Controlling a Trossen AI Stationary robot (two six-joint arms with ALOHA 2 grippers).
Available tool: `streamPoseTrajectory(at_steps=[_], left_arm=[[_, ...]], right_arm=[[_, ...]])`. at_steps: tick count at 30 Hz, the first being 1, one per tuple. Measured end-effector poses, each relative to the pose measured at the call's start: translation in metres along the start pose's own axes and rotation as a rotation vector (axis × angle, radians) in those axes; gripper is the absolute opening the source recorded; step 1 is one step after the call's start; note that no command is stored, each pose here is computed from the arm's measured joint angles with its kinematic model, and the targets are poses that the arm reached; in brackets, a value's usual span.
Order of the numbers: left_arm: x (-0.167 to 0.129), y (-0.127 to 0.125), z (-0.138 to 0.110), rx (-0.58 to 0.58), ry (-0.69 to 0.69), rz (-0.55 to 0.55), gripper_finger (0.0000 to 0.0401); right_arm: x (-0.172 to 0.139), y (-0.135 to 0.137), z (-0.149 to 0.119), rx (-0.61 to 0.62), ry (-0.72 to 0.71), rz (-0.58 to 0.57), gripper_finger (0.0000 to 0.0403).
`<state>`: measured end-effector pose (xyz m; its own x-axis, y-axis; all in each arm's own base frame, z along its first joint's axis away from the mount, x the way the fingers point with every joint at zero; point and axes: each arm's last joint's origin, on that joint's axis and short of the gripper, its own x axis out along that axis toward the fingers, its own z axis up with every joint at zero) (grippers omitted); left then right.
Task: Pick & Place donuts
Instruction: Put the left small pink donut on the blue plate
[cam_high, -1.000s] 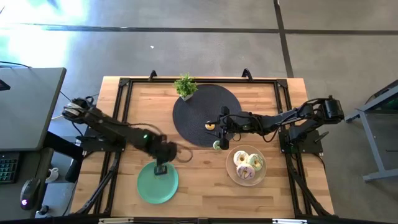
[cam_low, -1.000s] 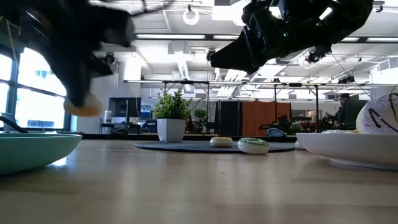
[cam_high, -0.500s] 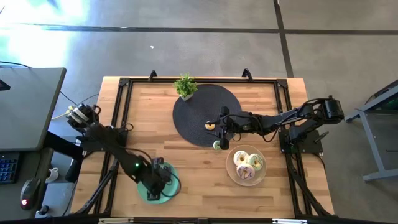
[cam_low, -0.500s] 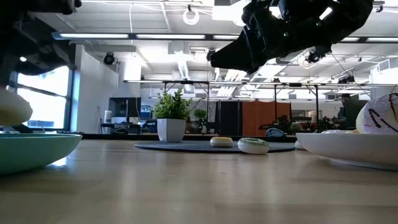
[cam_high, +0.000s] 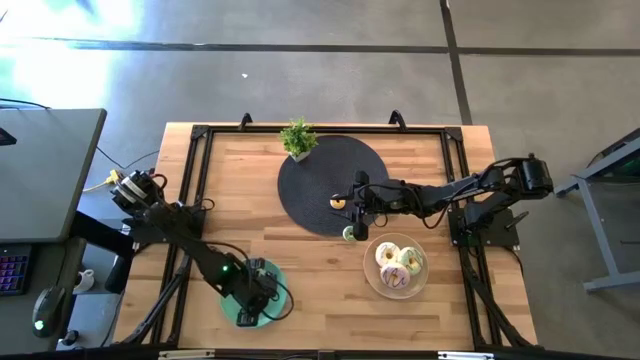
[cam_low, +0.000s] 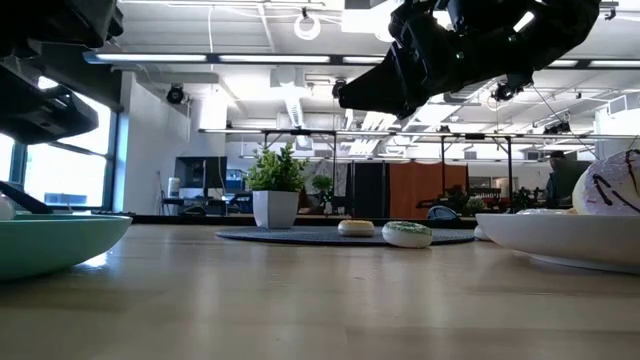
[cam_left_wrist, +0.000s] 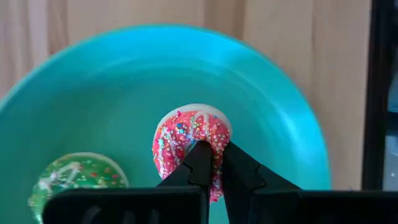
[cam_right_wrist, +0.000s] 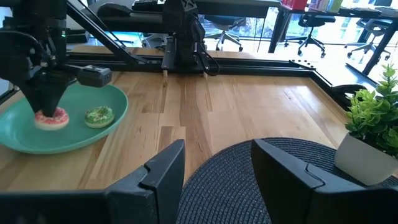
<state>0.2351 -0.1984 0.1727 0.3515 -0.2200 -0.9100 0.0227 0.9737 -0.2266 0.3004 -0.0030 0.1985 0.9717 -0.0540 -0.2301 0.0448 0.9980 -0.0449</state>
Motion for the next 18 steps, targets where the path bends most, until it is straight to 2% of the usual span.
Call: streamPoseTrajectory(at_steps=[5,11,18], left_arm=[[0.0,0.0,0.0003,0.0,-0.005,0.003,0.0029],[-0.0002,0.0015,0.0036,-0.001,-0.094,0.081,0.005],[-0.0006,-0.0028,0.0087,-0.007,-0.147,0.038,0.0051]], right_arm=[[0.0,0.0,-0.0001,0.0,0.0,0.0,0.0181],[0.0,0.0,0.0,0.001,0.0,0.0,0.0181],[0.0,0.0,0.0,0.007,0.0,0.0,0.0181]])
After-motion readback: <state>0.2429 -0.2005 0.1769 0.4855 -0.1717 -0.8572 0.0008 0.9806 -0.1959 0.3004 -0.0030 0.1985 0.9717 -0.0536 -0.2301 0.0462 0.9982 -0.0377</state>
